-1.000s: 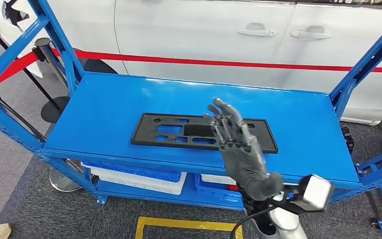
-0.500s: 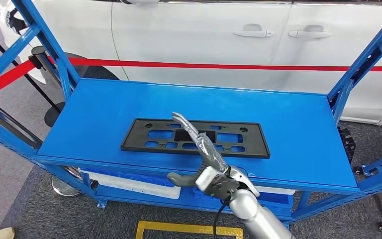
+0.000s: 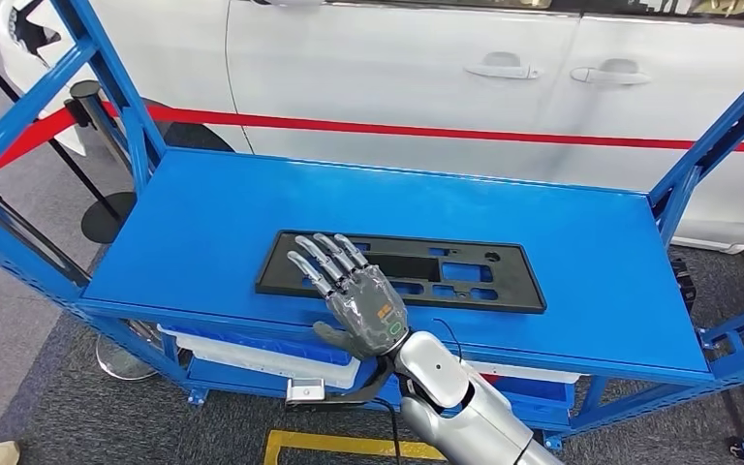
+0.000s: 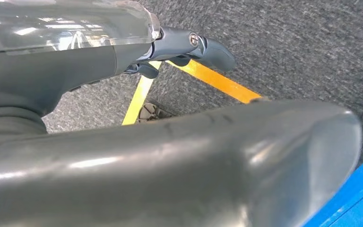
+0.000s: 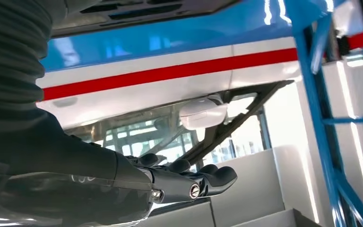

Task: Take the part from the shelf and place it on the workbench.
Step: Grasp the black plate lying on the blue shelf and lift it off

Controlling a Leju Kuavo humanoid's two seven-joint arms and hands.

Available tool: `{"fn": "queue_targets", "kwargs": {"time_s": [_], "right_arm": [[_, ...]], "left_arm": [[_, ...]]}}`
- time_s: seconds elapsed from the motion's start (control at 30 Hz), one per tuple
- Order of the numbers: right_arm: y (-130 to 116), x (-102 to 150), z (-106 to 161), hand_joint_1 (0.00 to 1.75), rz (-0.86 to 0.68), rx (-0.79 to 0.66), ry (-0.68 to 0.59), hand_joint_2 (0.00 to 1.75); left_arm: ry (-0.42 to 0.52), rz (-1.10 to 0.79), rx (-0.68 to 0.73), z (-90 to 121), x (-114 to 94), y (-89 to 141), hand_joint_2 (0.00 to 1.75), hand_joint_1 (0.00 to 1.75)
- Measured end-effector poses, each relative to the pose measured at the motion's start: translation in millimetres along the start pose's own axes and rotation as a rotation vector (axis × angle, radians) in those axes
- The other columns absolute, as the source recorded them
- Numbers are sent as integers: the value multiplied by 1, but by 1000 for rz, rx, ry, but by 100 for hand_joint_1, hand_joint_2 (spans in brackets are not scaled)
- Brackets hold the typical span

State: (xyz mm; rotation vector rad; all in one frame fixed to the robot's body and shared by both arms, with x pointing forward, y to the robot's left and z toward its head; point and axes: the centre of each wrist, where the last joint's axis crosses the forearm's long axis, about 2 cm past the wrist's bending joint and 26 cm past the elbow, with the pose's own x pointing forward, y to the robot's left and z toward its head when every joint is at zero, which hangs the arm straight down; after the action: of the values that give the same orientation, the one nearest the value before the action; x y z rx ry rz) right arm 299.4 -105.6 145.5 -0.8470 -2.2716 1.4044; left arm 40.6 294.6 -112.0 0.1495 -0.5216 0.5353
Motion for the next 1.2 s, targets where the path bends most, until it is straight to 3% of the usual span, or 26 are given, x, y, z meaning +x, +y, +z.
{"fn": "queue_targets", "kwargs": {"time_s": [0.23,0.67,1.07,1.1,1.2], "right_arm": [[15,-12,-2,0,134,28,60,175],[39,-29,9,0,229,161,117,175],[46,-46,16,0,266,233,137,175],[46,-46,17,6,271,238,139,175],[46,-49,16,109,306,237,167,175]], "left_arm": [[-4,-11,-10,0,0,-1,0,0],[-7,-21,-12,1,-2,1,0,0],[-15,-31,-14,-1,2,3,0,0],[-15,-31,-14,-1,2,3,0,0],[-17,-32,-14,-1,2,3,0,0]]}}
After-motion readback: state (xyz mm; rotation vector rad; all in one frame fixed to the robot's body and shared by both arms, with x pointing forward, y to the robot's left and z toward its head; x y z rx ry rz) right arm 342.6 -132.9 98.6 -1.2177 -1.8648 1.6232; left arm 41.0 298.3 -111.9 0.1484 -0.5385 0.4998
